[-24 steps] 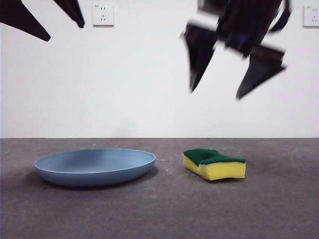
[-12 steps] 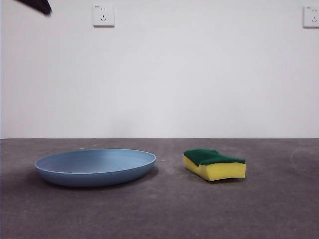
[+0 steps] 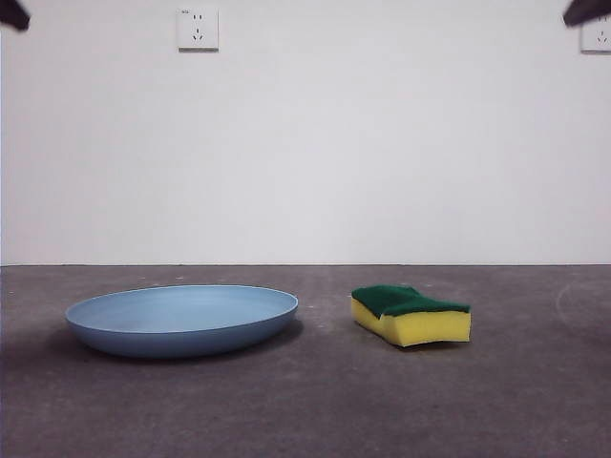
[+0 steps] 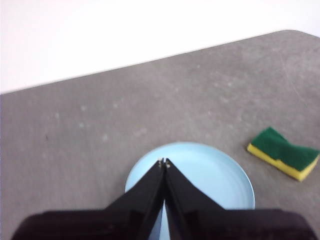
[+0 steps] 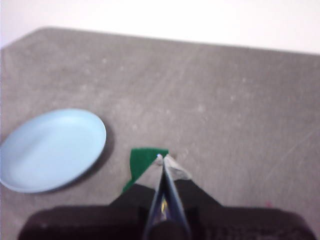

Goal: Pick up the plate,pick up the cloth,clean the plate with the cloth

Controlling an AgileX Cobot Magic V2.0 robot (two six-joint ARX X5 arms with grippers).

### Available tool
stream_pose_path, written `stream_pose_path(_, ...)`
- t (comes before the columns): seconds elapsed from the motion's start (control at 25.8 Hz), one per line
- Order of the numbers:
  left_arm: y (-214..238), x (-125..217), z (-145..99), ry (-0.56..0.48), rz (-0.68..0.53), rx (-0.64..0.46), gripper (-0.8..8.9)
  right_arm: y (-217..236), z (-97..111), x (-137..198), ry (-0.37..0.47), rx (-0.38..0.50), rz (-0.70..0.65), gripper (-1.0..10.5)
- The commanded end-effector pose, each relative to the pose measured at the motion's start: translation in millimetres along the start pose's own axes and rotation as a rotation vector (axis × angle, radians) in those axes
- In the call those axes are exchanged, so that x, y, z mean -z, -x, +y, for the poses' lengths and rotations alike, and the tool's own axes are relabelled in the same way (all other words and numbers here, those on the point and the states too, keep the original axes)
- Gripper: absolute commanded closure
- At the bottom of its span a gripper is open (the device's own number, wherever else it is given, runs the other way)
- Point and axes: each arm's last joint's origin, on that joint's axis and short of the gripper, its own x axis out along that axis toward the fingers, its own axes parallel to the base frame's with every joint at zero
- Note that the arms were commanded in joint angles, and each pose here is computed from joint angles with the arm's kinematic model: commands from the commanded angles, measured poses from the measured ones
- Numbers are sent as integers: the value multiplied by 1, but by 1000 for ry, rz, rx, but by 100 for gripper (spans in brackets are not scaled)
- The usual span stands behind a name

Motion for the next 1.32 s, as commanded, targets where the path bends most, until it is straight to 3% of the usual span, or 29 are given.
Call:
stream_pose_path(0.04, 3, 1, 0, 56, 2, 6, 817, -2, 0, 4, -30, 4, 23, 951)
stream_pose_path(0.35, 0, 14, 0, 45, 153, -2, 815, -1, 0, 9, -34, 9, 79, 945)
stream_pose_path(0.66, -5, 18, -1, 40, 201, -3, 815, -1, 0, 9, -34, 8, 79, 945)
stream_pose_path(0.7, -5, 18, -1, 4, 202, -8, 820, -1, 0, 9, -34, 9, 78, 945)
stream_pose_path(0.77, -5, 17, 2, -120, 195, -79, 816, -1, 0, 9, -34, 9, 78, 946)
stream_pose_path(0.85, 0, 17, 7, -131, 189, -169, 816, -1, 0, 9, -34, 9, 78, 945)
stream_pose_path(1.05, 12, 16, 16, -76, 151, -235, 816, -1, 0, 9, -34, 9, 78, 945)
stream_pose_path(1.16, 21, 14, 23, 21, 62, -271, 816, -1, 0, 9, -34, 8, 78, 945)
stream_pose_path(1.32, 26, 22, 30, 53, -76, -345, 816, -1, 0, 9, -34, 9, 78, 945)
